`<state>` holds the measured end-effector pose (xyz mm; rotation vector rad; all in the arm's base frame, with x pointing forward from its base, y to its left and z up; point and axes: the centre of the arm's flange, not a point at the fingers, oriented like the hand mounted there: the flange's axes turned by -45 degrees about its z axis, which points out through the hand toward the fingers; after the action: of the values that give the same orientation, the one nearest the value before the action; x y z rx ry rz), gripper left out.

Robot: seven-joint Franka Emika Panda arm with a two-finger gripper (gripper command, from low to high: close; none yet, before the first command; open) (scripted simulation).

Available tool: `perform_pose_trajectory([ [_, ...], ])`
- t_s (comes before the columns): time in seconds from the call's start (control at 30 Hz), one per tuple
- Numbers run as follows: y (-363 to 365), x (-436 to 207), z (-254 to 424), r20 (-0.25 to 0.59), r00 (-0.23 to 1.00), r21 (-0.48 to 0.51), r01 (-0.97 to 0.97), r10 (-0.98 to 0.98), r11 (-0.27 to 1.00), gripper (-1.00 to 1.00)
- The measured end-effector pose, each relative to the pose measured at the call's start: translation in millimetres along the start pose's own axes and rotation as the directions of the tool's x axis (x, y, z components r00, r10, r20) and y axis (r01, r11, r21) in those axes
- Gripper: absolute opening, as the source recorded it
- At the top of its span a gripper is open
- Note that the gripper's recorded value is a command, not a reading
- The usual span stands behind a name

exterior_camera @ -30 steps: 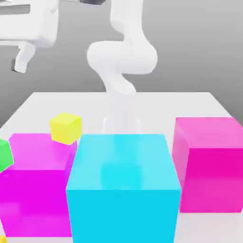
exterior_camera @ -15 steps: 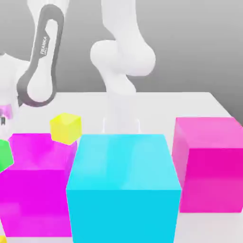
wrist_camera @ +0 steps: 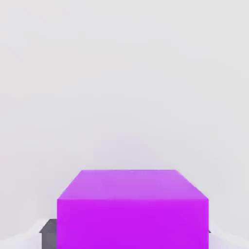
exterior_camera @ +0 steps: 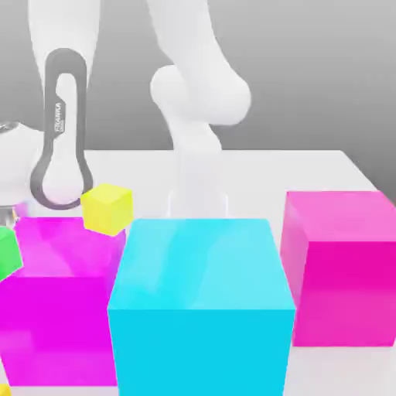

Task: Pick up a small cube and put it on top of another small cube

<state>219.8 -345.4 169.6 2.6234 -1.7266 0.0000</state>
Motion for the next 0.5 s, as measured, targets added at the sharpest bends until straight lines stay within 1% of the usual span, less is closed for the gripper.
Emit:
perform_pose_trajectory([
  [0.07, -1.5, 0.5, -21.0, -0.002, 1.000, 0.004, -0.002, 0.002, 1.000, -1.00],
  [0.13, -21.3, 14.8, -47.0, -0.016, 0.999, 0.022, 0.032, -0.032, 0.999, -1.00],
  [0.33, -115.0, 49.8, -143.5, -0.065, 0.967, 0.085, 0.253, -0.248, 0.964, -1.00],
  [0.4, -146.0, 51.9, -178.3, -0.081, 0.942, 0.107, 0.332, -0.325, 0.937, -1.00],
  [0.5, -176.0, 50.5, -213.4, -0.092, 0.894, 0.114, 0.446, -0.438, 0.888, -1.00],
])
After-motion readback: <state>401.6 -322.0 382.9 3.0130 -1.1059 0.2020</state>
